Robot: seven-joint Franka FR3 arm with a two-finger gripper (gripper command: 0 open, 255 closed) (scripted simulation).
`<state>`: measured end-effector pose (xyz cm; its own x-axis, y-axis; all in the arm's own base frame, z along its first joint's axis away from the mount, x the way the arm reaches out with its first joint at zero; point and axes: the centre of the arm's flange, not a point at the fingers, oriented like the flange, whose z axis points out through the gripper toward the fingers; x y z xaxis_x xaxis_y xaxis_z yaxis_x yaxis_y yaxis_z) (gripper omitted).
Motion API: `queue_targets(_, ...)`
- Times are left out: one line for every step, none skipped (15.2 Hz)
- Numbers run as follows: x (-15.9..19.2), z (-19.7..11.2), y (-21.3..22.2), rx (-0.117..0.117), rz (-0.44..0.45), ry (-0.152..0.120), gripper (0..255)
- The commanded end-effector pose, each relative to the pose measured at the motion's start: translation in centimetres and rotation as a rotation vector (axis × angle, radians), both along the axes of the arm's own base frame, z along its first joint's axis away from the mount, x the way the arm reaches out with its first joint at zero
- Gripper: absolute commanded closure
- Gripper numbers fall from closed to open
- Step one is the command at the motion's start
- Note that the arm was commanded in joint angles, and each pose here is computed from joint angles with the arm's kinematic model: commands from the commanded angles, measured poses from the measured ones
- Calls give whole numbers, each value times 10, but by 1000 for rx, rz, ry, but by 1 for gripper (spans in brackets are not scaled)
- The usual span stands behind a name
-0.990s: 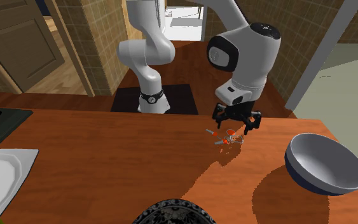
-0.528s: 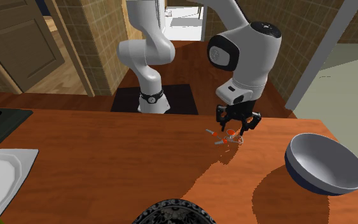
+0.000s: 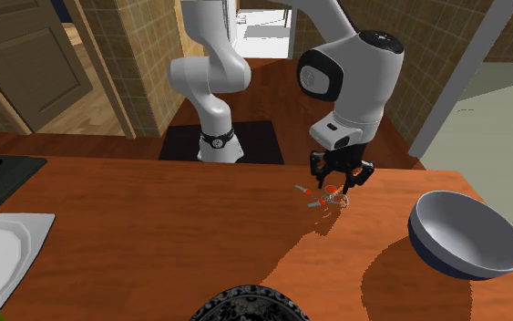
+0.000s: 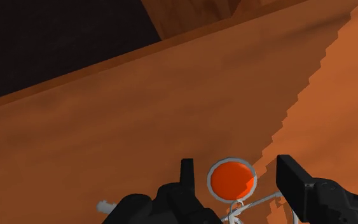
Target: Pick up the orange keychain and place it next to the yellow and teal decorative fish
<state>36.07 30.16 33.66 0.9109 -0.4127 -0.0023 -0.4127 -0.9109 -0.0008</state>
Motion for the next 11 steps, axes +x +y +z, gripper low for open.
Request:
queue_targets(-1,1,-1,-2,-1,8,255)
queue_targets(-1,7,-1,-2,-1,8,255)
queue_targets(-1,12,-1,-2,-1,8,255)
queue_targets(-1,17,-1,-2,-1,8,255)
queue_targets(-1,22,-1,-2,-1,8,255)
queue_targets(-1,28,-1,-2,-1,8,255)
queue_targets(-1,33,-1,-2,-1,8,255)
queue_targets(-1,38,-1,-2,-1,8,255)
queue_targets(-1,43,-1,-2,-1,8,255)
queue_targets(-1,49,-1,-2,-1,8,255)
queue_targets(-1,54,-1,-2,-1,8,255)
